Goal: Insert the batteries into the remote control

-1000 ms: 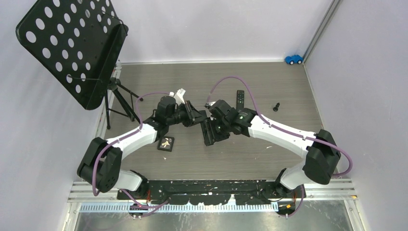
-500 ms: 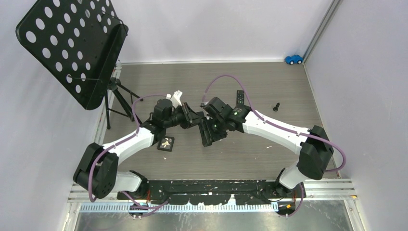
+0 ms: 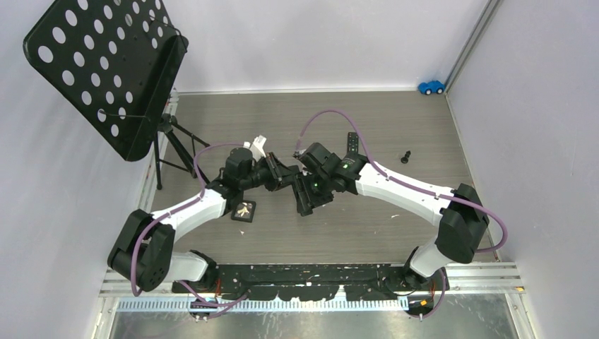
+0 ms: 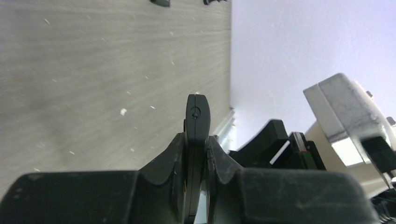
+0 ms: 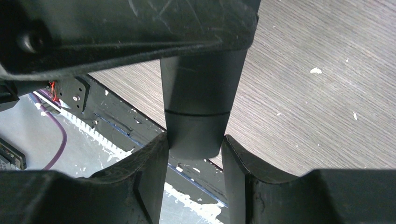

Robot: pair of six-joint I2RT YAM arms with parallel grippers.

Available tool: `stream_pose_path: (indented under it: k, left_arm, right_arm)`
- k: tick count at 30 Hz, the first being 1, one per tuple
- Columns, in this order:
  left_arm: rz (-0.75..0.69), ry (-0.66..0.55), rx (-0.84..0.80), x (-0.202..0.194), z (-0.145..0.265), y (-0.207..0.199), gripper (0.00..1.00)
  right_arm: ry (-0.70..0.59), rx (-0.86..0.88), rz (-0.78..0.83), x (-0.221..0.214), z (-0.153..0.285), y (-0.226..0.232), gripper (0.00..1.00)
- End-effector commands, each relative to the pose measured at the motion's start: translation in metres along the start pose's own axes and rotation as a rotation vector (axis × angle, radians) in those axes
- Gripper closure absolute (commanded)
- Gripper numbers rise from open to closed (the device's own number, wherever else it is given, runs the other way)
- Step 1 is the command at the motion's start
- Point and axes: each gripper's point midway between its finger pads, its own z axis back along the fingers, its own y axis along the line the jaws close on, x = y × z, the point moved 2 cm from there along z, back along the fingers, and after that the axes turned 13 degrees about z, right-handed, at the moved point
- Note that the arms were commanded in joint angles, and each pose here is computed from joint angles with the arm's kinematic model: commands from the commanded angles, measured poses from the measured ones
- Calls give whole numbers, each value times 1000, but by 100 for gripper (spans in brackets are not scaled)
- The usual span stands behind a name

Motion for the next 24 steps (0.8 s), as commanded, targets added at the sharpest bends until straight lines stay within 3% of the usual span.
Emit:
stream_pose_path:
  k: [1, 11, 18, 24]
  left_arm:
    - [74, 188, -194, -34, 18, -57, 100]
    - [86, 141, -206, -23, 17, -66, 100]
    - [88, 113, -207, -18, 18, -66, 100]
    - [90, 85, -217, -13, 20, -69, 100]
  right_arm:
    - [-213, -44, 26, 45, -6, -7, 49]
    - [-277, -101, -16, 39, 9, -18, 50]
    - [-363, 9, -55, 41, 32, 0, 25]
    - [-453, 78, -148, 45, 53, 9, 16]
